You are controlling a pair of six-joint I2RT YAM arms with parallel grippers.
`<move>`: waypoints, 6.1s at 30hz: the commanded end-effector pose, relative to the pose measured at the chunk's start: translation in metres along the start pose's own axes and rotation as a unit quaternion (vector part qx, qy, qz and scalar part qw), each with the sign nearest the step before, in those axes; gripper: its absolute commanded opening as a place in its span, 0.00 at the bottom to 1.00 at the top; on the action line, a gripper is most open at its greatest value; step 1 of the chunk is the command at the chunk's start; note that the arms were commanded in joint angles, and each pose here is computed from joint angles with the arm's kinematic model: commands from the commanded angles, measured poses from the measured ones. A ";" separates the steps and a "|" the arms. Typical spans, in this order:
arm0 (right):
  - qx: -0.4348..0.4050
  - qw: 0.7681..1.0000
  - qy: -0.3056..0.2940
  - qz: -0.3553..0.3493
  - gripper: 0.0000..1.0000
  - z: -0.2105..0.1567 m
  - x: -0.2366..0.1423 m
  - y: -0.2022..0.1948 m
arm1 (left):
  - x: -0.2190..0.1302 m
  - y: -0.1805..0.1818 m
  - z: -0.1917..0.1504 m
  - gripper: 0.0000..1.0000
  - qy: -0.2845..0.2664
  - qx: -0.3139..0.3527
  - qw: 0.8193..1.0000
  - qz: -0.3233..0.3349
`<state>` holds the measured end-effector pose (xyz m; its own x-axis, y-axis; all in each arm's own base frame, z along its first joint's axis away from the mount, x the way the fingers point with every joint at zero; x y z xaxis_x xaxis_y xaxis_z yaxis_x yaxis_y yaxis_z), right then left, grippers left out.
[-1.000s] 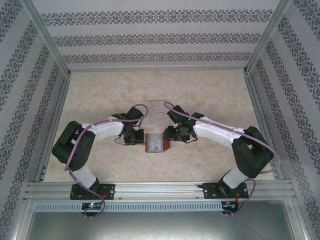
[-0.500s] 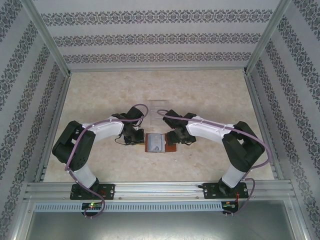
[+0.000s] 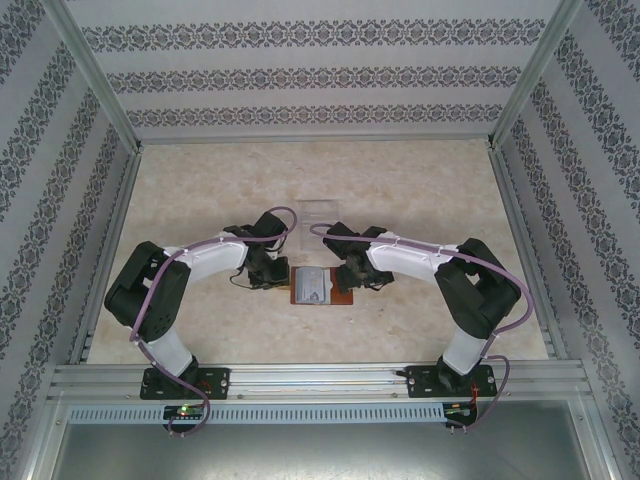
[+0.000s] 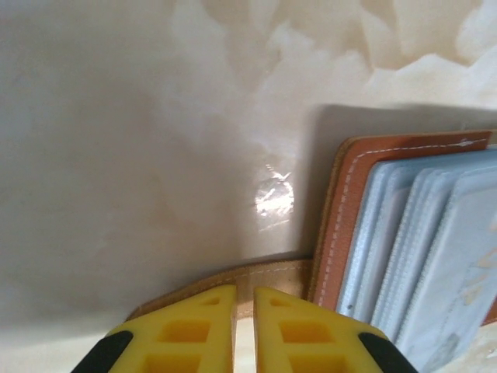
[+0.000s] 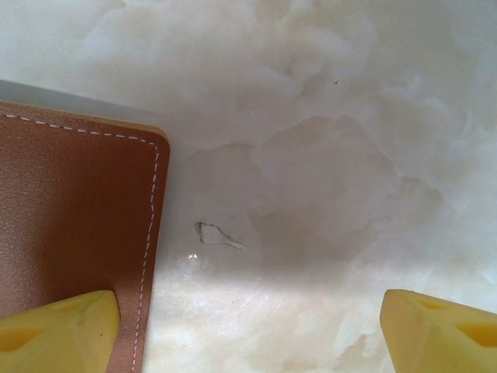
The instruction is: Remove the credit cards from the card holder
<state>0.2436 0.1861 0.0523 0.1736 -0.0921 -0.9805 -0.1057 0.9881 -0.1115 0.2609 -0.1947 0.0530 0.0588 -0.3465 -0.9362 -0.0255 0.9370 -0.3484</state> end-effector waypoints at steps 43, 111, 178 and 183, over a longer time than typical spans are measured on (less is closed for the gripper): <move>0.108 0.925 -0.021 0.365 0.63 0.018 -0.097 0.082 | 0.018 -0.018 -0.004 0.26 0.043 0.028 0.999 -0.006; 0.169 0.900 0.043 0.399 0.27 0.016 -0.009 0.087 | 0.028 -0.011 -0.012 0.18 0.050 0.014 0.999 -0.010; 0.177 0.901 0.014 0.396 0.24 0.017 -0.027 0.064 | -0.010 -0.040 -0.003 0.25 0.002 0.024 0.999 -0.035; 0.181 0.901 0.013 0.394 0.24 0.015 -0.028 0.059 | -0.014 -0.046 -0.002 0.26 -0.001 0.025 0.999 -0.047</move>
<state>0.2504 0.2549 0.0742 0.1582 0.6574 -0.7367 0.1325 0.7253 0.6756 0.2589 -0.2290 0.0687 0.0453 -0.4272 -0.9030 0.0290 0.9042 -0.4262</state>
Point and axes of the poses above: each hand's point on the last joint's axis, 136 mm out from that joint toward the fingers, its own x axis out along the fingers, its own y axis along the line the jaws close on, z = x × y, the point moved 3 cm from there along -x, back along the fingers, and after that the axes turned 4 degrees about x, right-handed, at the moved point
